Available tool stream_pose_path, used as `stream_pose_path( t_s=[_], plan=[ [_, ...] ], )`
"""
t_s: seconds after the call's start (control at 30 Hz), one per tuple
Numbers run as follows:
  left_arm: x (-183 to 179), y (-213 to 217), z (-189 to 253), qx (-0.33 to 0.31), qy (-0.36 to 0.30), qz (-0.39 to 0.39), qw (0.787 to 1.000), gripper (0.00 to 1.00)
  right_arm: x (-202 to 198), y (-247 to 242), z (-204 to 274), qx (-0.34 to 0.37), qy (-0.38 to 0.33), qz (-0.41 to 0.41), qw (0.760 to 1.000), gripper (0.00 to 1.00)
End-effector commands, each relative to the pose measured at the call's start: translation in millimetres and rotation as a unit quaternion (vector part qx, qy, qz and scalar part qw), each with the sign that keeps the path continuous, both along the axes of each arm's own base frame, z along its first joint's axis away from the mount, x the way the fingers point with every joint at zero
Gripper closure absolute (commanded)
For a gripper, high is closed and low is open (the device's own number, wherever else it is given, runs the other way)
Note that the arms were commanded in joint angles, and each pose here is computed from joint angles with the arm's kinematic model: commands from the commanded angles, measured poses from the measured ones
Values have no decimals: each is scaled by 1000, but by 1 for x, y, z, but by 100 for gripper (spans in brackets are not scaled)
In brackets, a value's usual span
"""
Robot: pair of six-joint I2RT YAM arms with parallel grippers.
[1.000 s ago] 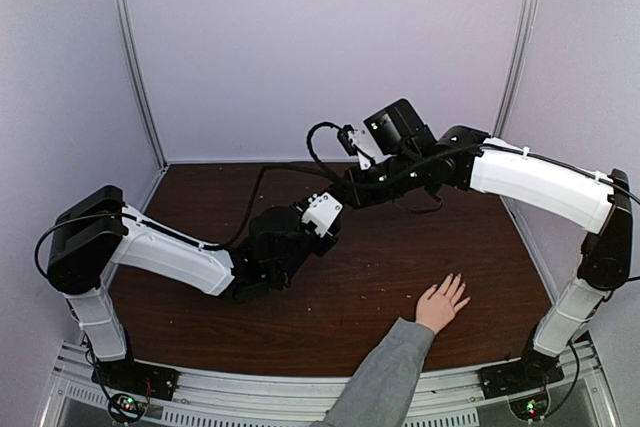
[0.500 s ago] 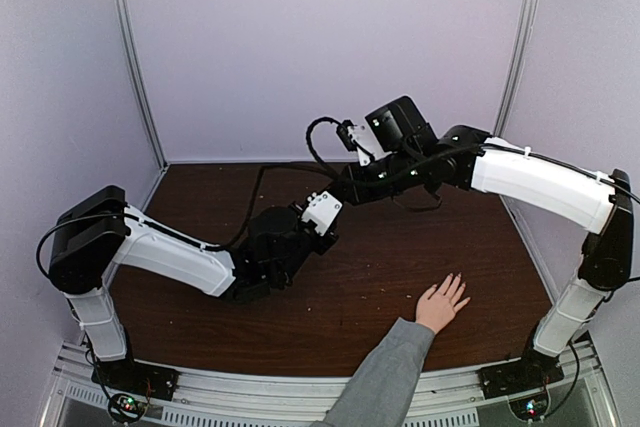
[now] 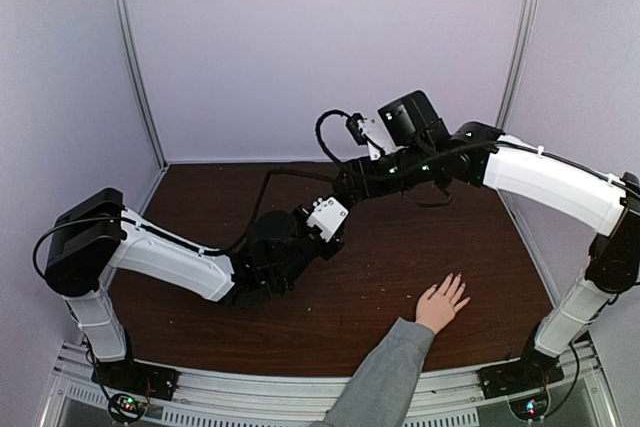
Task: Paint the nails
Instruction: Pass from the right arm to the left, then unscrew the nail polish bottle cap from the nail polish bottle.
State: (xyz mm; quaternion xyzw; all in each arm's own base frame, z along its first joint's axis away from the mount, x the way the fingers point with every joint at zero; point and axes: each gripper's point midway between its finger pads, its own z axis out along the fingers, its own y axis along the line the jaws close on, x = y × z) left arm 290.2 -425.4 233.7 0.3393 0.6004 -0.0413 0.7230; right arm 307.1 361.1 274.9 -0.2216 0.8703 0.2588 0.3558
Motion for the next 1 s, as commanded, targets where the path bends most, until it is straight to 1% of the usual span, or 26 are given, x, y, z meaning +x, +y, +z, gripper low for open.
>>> stream_pose_path(
  t_s=[0.0,0.17,0.2,0.33,0.47,0.53,0.67,0.73,0.83,0.87,0.97],
  plan=[
    [-16,-7,8,9,0,-47,999,95,-3,-12,40,37,-43,13,998,34],
    [-35,-8,6,9,32,-106,994,100,-7,-29,58,62,-69,37,995,31],
    [-48,-10,9,7,55,-151,987,100,-13,-35,68,73,-85,55,992,30],
    [-63,-4,14,5,96,-212,973,100,-26,-42,83,76,-113,92,986,30],
    [-80,9,26,-29,136,-285,948,100,-40,-46,87,72,-121,121,983,31],
    [-87,15,32,-45,153,-318,935,100,-52,-43,89,83,-119,151,978,31],
    [-97,20,40,-67,186,-361,911,100,-78,-30,94,116,-104,224,962,37],
    [-99,20,44,-77,197,-376,902,100,-89,-25,94,115,-97,254,955,39],
    [-101,20,43,-78,211,-388,894,100,-102,-16,86,94,-75,289,950,44],
    [-101,19,44,-78,214,-391,892,100,-107,-14,82,81,-77,305,946,45],
    [-103,17,43,-77,219,-398,887,100,-115,-8,76,64,-65,322,942,49]
  ],
)
